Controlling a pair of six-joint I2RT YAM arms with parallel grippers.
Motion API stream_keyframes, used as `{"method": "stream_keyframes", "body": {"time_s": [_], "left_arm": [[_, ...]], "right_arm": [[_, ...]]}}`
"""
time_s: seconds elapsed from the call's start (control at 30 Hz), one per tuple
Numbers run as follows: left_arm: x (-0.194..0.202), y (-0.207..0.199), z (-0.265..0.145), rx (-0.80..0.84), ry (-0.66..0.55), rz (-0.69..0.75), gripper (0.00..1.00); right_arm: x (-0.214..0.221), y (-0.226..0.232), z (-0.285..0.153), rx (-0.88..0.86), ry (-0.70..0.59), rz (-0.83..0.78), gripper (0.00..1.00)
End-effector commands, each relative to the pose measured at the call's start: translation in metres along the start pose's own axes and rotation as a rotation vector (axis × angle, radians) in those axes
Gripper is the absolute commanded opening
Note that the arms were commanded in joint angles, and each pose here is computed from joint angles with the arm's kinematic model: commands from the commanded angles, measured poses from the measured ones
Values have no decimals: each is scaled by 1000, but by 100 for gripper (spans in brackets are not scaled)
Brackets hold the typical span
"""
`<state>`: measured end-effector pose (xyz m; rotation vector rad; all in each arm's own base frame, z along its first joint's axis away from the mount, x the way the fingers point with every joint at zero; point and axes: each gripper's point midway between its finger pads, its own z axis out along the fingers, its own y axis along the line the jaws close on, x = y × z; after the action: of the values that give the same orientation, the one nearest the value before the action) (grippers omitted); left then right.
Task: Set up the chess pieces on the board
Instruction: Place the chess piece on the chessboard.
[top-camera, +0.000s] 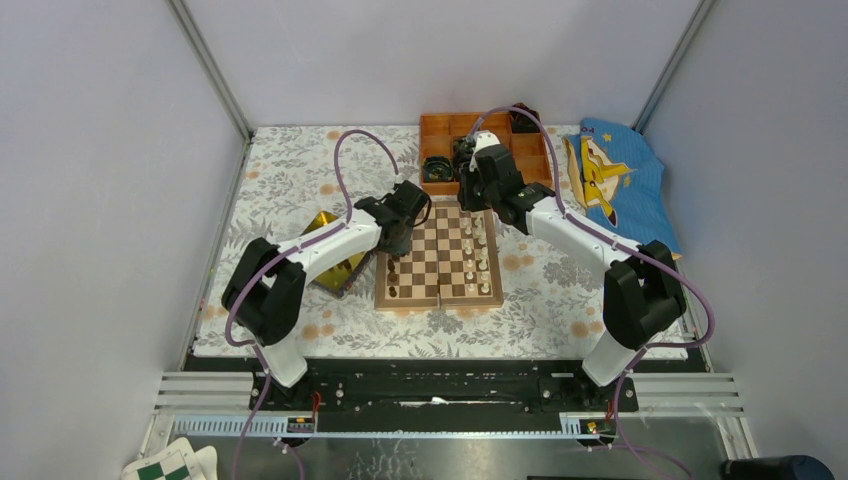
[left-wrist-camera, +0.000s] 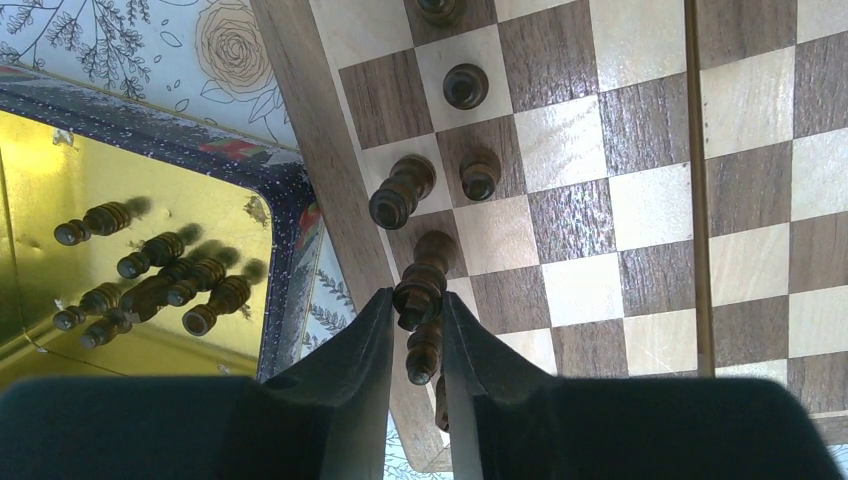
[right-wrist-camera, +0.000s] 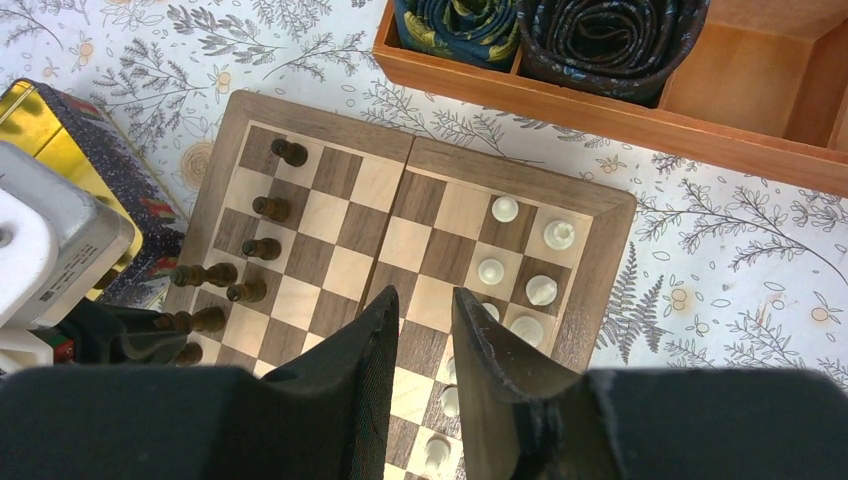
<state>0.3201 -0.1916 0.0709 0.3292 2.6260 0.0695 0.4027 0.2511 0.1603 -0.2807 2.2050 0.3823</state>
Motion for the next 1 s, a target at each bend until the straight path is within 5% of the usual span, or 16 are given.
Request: {"method": "stream_keyframes", "body": {"time_s": [0.0, 0.63, 0.97], "left_arm": [[-3, -4, 1, 14, -22, -13, 32], [-13, 2, -24, 9, -68, -43, 41], [-44, 24, -75, -33, -212, -133, 47]], "right_arm": [[-20, 5, -8, -31, -66, 17, 33], [-21, 8, -10, -51, -70, 19, 33], [-24, 8, -14, -53, -82, 19, 33]]}}
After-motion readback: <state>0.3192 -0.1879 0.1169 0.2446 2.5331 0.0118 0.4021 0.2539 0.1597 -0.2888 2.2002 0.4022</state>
